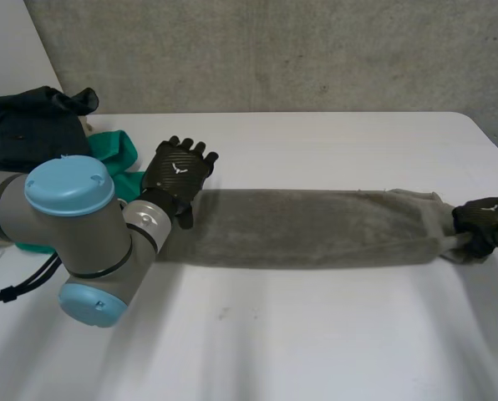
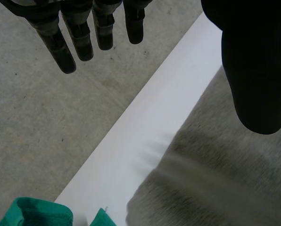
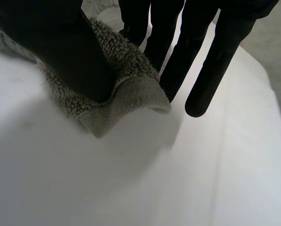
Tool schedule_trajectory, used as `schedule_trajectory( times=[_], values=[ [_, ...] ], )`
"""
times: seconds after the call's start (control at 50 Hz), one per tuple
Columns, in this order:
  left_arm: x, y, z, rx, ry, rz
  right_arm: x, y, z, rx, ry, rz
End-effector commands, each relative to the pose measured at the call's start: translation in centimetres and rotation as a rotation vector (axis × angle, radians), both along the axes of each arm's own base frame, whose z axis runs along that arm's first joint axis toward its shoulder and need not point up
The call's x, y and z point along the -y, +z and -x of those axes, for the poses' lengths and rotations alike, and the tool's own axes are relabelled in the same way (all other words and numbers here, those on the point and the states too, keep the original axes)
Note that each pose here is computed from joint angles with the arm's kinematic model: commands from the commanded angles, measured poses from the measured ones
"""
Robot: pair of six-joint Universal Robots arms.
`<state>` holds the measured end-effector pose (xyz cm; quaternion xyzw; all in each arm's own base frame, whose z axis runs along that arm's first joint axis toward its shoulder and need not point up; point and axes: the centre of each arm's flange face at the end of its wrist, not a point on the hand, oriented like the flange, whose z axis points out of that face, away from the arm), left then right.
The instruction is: Fold the laundry.
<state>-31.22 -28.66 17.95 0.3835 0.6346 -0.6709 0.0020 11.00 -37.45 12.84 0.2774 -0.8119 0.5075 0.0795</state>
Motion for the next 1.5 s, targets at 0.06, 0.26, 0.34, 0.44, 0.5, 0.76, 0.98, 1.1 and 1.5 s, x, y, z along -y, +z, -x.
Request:
schedule_trajectory(
  times=[0.06, 0.26, 0.34, 0.44, 0.5, 0.76, 0.98, 1.1, 1.5],
  values=[
    [-0.9, 1.6, -0.8, -0.01, 0.006, 0.019, 2.5, 5.2, 6.8, -0.299, -0.124, 0.226],
    [-2.5, 2.2, -2.4, -0.007, 0.02, 0.01, 3.5, 8.1, 1.8, -0.573, 0.042, 0.424],
    [-2.9, 2.5, -2.9, -0.009, 0.028, 0.011, 1.6, 9.0, -6.6, -0.474, 0.254, 0.579],
    [-3.0, 3.1, -3.8, -0.017, 0.048, 0.019, -3.4, 9.1, -15.6, -0.354, 0.581, 0.719],
    [-3.2, 3.2, -4.1, -0.021, 0.055, 0.017, -7.5, 8.2, -20.4, -0.276, 0.79, 0.745],
    [-3.9, 2.2, -4.3, -0.039, 0.055, -0.015, -15.2, 0.5, -26.6, -0.229, 1.053, 0.559],
    [-3.7, 4.1, -3.0, -0.075, 0.022, 0.043, -10.5, 7.6, -20.2, 0.094, 0.597, 0.419],
    [-4.7, 5.1, -1.0, -0.103, -0.04, 0.068, -9.5, 7.1, -15.1, 0.194, 0.392, 0.176],
    [-5.8, 3.8, 1.5, -0.092, -0.108, 0.041, -5.5, 2.3, -6.3, -0.031, 0.114, 0.128]
  ],
)
